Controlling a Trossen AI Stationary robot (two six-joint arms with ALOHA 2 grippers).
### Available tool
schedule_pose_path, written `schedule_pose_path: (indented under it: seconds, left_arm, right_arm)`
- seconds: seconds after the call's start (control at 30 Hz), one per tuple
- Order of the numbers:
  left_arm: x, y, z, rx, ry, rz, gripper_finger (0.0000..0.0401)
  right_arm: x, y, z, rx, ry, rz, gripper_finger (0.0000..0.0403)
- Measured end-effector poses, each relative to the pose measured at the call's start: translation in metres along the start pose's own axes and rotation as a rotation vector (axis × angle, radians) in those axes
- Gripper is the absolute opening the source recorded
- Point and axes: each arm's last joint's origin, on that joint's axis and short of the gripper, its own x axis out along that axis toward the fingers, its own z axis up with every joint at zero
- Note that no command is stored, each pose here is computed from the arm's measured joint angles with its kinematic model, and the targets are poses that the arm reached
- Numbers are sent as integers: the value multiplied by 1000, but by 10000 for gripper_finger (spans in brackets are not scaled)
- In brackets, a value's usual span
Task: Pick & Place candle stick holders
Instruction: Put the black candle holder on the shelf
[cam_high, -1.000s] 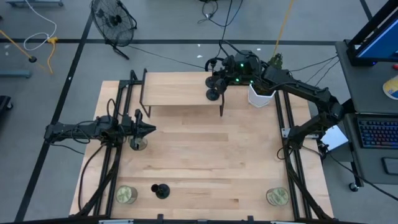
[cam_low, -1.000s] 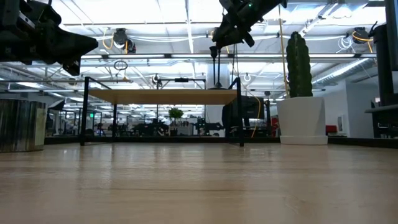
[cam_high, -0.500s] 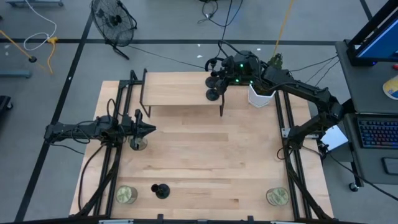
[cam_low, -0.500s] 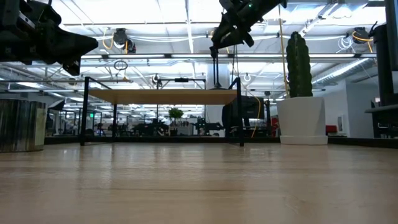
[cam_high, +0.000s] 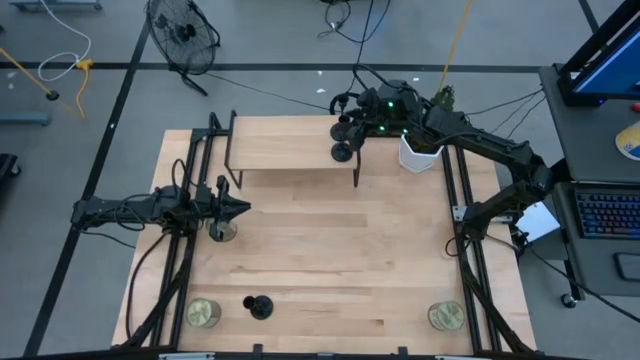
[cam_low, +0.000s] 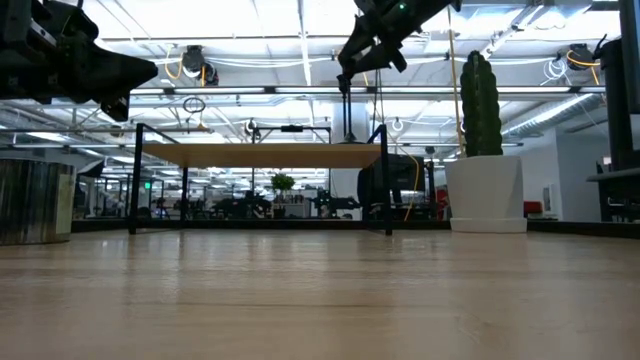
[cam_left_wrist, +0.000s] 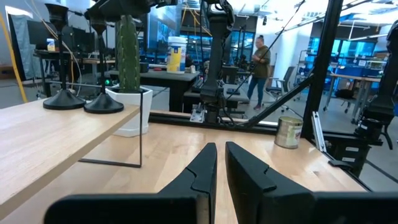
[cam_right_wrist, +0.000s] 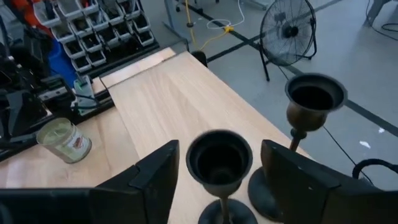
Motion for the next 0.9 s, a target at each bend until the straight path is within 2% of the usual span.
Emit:
schedule_pose_path:
  seconds: [0.43, 0.73, 0.9]
  left_arm:
    - [0, 0, 0, 0, 0, 0, 37]
    - [0, 0, 0, 0, -1, 0, 37]
    - [0, 0, 0, -9, -3, 0, 37]
  right_arm:
    - [-10, 3, 11, -22, -102, 18, 222]
    - [-54, 25, 22, -76, -199, 87, 212]
    - [-81, 52, 13, -170, -145, 174, 184]
